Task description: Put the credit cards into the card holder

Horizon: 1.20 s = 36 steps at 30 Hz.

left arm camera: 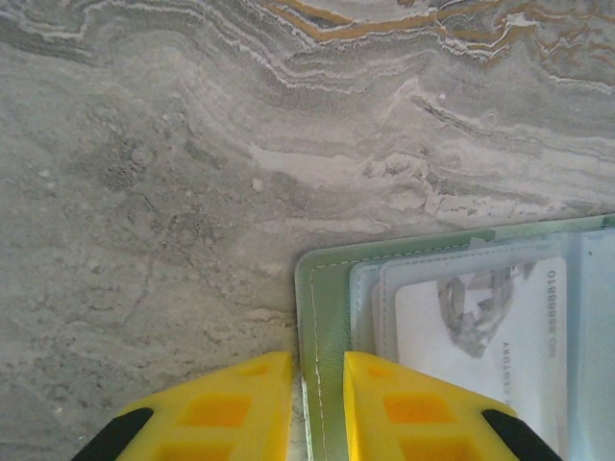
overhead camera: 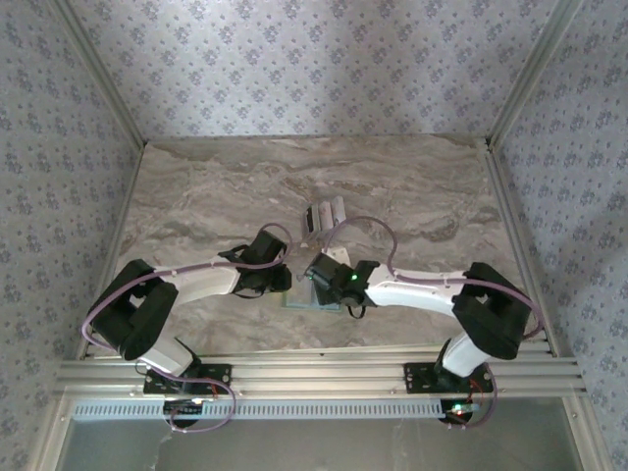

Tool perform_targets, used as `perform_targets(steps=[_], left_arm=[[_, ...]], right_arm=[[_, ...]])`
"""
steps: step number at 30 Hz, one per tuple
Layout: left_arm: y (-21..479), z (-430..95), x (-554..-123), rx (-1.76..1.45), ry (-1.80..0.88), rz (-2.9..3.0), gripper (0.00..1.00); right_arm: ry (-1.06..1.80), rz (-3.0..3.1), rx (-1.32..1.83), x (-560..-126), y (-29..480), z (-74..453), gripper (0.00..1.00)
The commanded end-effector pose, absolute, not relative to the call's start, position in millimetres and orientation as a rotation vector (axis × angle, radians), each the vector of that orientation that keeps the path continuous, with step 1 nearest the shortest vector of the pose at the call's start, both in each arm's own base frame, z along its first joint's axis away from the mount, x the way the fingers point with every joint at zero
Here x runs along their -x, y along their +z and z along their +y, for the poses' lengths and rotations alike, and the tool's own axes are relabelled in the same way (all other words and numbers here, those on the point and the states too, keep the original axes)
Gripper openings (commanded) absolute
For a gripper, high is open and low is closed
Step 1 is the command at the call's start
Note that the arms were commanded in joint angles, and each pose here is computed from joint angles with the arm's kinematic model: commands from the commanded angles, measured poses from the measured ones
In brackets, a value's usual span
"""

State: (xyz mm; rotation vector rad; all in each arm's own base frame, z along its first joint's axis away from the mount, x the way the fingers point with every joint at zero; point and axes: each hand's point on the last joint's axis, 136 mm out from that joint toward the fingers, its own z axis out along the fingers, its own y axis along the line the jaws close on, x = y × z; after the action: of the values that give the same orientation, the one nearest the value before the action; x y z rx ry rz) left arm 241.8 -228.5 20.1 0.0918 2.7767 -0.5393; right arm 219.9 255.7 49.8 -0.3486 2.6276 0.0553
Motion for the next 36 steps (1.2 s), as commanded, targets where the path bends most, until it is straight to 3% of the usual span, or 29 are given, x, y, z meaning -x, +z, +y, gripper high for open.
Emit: perform_targets(steps=[1,3,6,15,28,36], left_arm=[[3,-226,-215,-0.111,-0.561,2.892,0.21],[4,-226,-215,-0.11,-0.565,2.889,0.21],[7,-225,-215,-0.108,-0.559,2.875,0.21],[4,-238,-209,-0.135,-0.57,2.879,0.2],[14,-269,-213,-0.076,-0.637,2.774,0.2],[17,-281,-213,-0.066,-0.694,2.764,0.2]], right_arm=[[-0.208,2.579,0.308,-228,49,227,0.7],[-0.226,2.576,0.307,-229,46,225,0.65],[-0.23,2.552,0.289,-230,48,222,0.51],[-0.127,2.51,0.283,-227,72,221,0.0],[0.235,2.476,0.342,-223,108,269,0.0],[0.599,2.46,0.358,-222,117,321,0.0]])
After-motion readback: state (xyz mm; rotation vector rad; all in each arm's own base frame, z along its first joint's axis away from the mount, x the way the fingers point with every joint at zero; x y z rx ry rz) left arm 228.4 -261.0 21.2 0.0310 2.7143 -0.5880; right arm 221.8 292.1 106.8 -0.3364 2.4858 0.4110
